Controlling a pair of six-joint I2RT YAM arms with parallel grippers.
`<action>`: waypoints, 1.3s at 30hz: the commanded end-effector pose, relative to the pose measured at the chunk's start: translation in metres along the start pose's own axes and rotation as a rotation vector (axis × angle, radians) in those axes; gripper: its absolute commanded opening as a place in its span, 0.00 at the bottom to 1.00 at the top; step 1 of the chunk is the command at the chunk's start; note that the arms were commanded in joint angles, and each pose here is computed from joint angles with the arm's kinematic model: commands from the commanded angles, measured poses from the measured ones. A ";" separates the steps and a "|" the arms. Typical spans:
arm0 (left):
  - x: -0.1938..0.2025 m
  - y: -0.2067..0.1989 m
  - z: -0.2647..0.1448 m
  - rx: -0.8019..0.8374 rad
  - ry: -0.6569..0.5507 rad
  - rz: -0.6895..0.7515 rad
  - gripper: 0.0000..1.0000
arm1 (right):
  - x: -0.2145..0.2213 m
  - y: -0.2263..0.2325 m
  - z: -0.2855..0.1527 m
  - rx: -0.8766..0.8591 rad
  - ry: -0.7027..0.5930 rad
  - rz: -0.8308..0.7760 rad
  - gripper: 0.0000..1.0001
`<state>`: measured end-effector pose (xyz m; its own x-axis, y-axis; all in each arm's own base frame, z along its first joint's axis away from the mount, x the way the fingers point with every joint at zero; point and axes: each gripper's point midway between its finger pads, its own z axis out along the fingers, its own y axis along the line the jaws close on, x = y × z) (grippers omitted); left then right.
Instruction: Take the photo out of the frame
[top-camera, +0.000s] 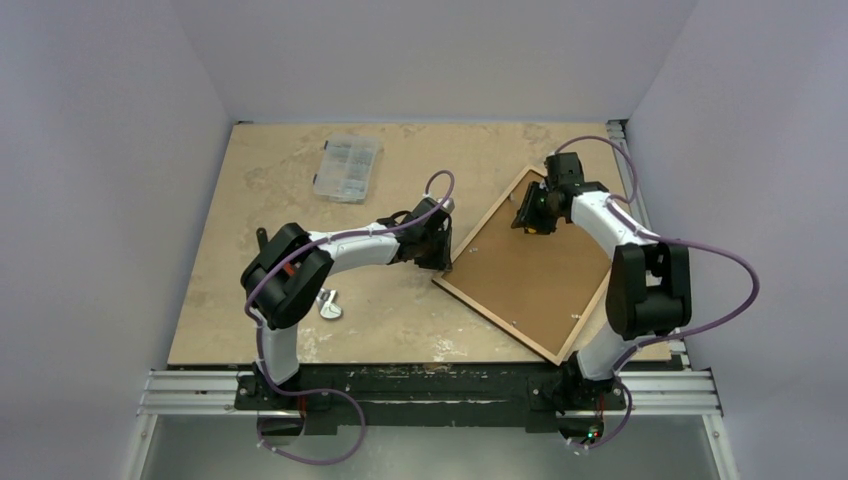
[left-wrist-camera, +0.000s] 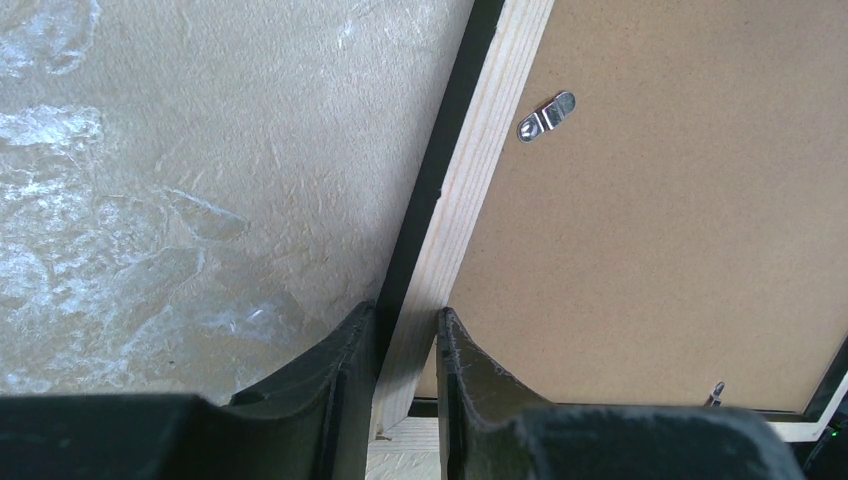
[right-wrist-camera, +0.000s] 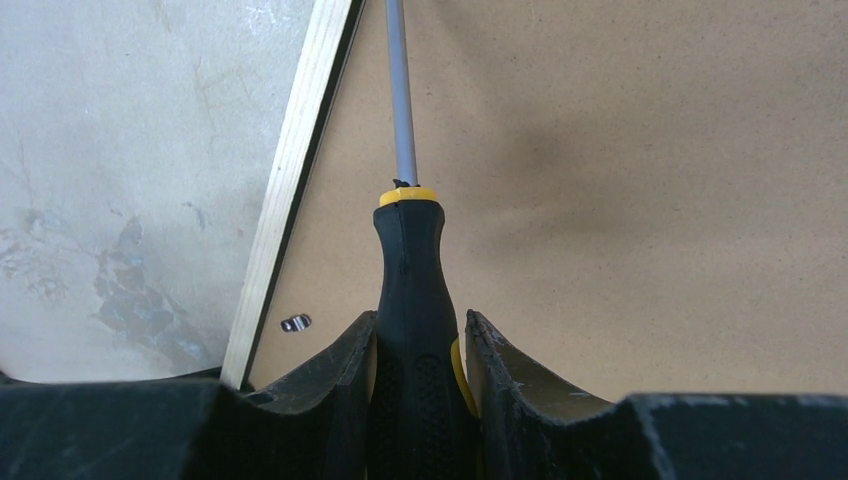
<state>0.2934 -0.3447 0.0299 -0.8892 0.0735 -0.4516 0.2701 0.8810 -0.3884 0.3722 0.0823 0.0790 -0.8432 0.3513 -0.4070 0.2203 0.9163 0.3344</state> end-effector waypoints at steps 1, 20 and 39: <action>0.021 0.014 0.003 -0.046 0.073 -0.037 0.00 | -0.033 -0.018 0.003 0.123 -0.107 0.040 0.00; 0.022 0.013 0.002 -0.041 0.073 -0.053 0.00 | -0.071 -0.008 -0.015 0.327 -0.228 -0.060 0.00; -0.004 -0.013 -0.016 0.015 0.054 -0.008 0.43 | 0.023 0.000 -0.120 0.029 -0.232 -0.152 0.00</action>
<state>0.2845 -0.3438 0.0330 -0.9131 0.0914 -0.3974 0.2583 0.8837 -0.3902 0.3226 0.0590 0.1827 -0.6917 0.2631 -0.6726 0.1714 0.9645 0.2009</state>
